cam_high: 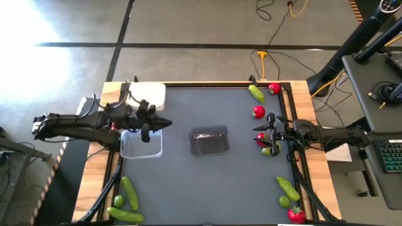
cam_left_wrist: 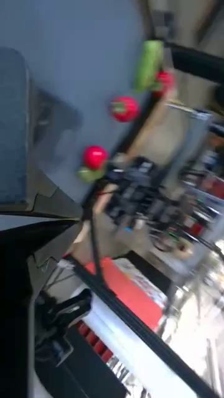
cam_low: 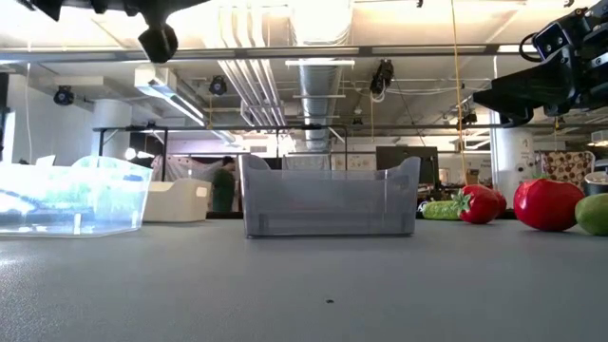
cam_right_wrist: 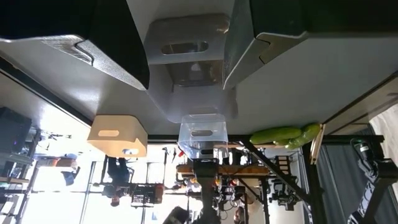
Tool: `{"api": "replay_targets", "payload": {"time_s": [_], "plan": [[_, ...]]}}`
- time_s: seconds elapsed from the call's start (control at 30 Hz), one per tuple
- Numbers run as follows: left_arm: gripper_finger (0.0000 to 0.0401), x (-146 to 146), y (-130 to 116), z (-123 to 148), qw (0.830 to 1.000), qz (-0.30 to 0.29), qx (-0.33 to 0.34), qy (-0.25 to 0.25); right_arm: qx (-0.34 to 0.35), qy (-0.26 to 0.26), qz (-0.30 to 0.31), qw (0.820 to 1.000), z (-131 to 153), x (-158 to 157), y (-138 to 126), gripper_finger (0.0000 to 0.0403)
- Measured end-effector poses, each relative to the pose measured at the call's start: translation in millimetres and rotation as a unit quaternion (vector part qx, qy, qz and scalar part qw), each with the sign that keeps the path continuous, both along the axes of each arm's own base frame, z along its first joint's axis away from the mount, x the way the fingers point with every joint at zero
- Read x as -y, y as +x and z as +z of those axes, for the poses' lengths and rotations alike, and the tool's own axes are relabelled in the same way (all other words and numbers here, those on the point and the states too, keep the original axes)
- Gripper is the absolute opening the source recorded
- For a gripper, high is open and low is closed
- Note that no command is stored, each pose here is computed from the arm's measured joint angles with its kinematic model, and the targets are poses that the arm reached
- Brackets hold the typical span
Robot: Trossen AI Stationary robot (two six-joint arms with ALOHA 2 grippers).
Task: Sort produce into baskets
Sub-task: Put the green cucumber into the black bin
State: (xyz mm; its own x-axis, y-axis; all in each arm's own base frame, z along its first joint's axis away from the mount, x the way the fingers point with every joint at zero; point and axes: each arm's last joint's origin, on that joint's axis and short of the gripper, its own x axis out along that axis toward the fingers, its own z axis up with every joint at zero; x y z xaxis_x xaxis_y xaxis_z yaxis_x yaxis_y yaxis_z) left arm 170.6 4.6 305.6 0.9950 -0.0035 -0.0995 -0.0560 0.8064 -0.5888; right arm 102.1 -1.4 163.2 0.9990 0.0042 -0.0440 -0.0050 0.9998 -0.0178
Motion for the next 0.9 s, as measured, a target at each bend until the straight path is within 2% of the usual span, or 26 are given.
{"api": "replay_targets", "payload": {"time_s": [0.1, 0.17, 0.23, 0.27, 0.37, 0.47, 0.63, 0.73, 0.8, 0.83, 0.9], "plan": [[0.0002, 7, 2, 6, 0.997, -0.017, -0.066, -0.045, 0.000, 0.000, 0.000, 1.000, 0, 0, 0, 0.0196], [0.0002, 13, 2, 5, 0.987, -0.019, -0.136, -0.089, 0.000, 0.000, 0.000, 1.000, 0, 0, 0, 0.0196], [0.0002, 17, 0, 0, 0.965, -0.006, -0.220, -0.142, 0.000, 0.000, 0.000, 1.000, 0, 0, 0, 0.0196], [0.0002, 20, -2, -3, 0.949, 0.007, -0.265, -0.172, 0.000, 0.000, 0.000, 1.000, 0, 0, 0, 0.0196], [0.0002, 29, -10, -11, 0.882, 0.040, -0.396, -0.254, 0.000, 0.000, 0.000, 1.000, 0, 0, 0, 0.0196], [0.0002, 38, -17, -17, 0.801, 0.046, -0.510, -0.312, 0.000, 0.000, 0.000, 1.000, 0, 0, 0, 0.0196], [0.0005, 53, -19, -29, 0.697, 0.092, -0.598, -0.385, 0.000, 0.000, 0.000, 1.000, 0, 0, 0, 0.0196], [0.0019, 59, -22, -40, 0.651, 0.123, -0.649, -0.374, 0.000, 0.000, 0.000, 1.000, 0, 0, 0, 0.0196], [0.0033, 62, -25, -48, 0.613, 0.147, -0.692, -0.351, 0.000, 0.000, 0.000, 1.000, 0, 0, 0, 0.0196], [0.0040, 63, -27, -51, 0.590, 0.164, -0.714, -0.340, 0.000, 0.000, 0.000, 1.000, 0, 0, 0, 0.0196], [0.0052, 64, -31, -56, 0.534, 0.194, -0.754, -0.331, 0.000, 0.000, 0.000, 1.000, 0, 0, 0, 0.0196]]}}
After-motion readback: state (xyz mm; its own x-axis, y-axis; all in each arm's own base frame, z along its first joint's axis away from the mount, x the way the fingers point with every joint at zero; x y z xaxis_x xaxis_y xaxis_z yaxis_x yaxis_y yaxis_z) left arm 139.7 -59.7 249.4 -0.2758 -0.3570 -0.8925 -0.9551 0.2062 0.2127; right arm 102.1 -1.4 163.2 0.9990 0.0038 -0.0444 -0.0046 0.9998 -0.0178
